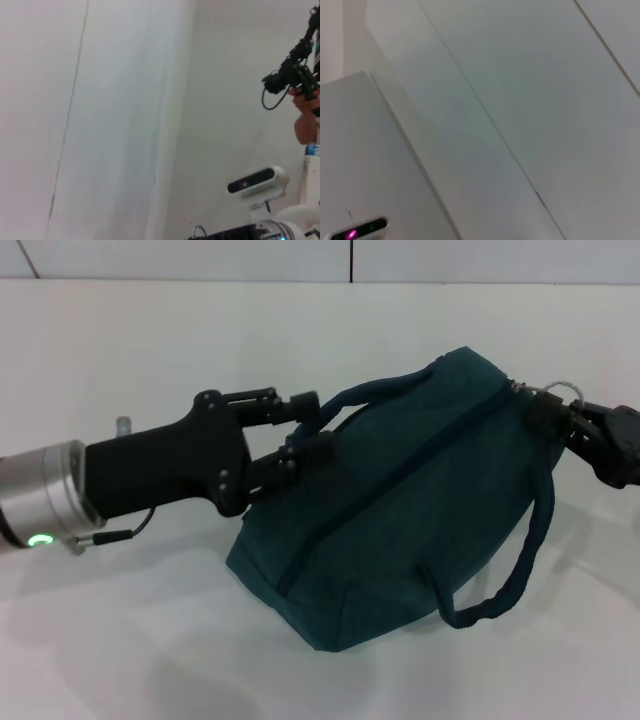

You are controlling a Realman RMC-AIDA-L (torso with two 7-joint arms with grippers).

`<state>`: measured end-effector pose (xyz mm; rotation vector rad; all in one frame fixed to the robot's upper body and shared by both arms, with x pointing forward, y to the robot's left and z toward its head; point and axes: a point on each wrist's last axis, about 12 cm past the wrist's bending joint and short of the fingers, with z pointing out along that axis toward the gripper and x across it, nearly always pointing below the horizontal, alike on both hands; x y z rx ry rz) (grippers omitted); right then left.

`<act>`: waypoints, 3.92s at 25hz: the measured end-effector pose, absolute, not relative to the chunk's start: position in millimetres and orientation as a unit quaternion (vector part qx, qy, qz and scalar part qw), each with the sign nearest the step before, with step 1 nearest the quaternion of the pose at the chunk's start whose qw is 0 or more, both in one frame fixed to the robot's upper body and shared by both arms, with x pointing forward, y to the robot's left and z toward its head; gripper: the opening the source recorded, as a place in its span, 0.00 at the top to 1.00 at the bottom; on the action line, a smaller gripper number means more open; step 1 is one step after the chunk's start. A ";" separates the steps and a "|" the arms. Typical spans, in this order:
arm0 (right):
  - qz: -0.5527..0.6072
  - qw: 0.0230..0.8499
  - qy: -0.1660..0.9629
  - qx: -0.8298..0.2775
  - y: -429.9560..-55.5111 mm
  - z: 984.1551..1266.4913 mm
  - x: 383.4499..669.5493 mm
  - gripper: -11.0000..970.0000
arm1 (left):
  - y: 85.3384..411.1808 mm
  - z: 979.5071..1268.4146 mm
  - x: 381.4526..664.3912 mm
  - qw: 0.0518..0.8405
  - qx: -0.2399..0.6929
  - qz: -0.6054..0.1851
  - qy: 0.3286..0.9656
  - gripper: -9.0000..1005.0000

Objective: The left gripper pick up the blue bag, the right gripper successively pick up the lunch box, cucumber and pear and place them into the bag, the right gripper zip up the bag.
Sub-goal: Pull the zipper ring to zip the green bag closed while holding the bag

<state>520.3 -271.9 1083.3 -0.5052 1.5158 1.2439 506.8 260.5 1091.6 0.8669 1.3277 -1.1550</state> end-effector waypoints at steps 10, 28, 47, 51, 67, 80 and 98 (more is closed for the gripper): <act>0.520 0.528 0.635 -0.216 -274.5 1081.8 516.6 0.91 | 224.6 1110.2 524.5 0.465 0.402 -0.523 0.590 0.35; 0.512 0.535 0.637 -0.215 -279.5 1079.6 512.5 0.91 | 212.2 1111.4 536.9 0.438 0.414 -0.512 0.612 0.47; 0.543 0.520 0.610 -0.251 -273.4 1087.0 506.9 0.91 | 216.9 1143.4 550.0 0.441 0.478 -0.468 0.599 0.92; 0.546 0.530 0.600 -0.246 -275.8 1090.8 507.4 0.91 | 223.4 1154.7 556.0 0.438 0.493 -0.459 0.596 0.92; 0.490 0.538 0.658 -0.195 -293.7 1072.3 507.6 0.91 | 217.5 1150.1 559.8 0.426 0.508 -0.457 0.593 0.95; 0.475 0.576 0.645 -0.161 -306.9 1074.5 503.6 0.90 | 221.0 1147.9 557.9 0.426 0.505 -0.456 0.597 0.95; 0.452 0.559 0.677 -0.160 -303.2 1064.6 509.3 0.90 | 217.4 1144.1 557.9 0.440 0.492 -0.456 0.597 0.94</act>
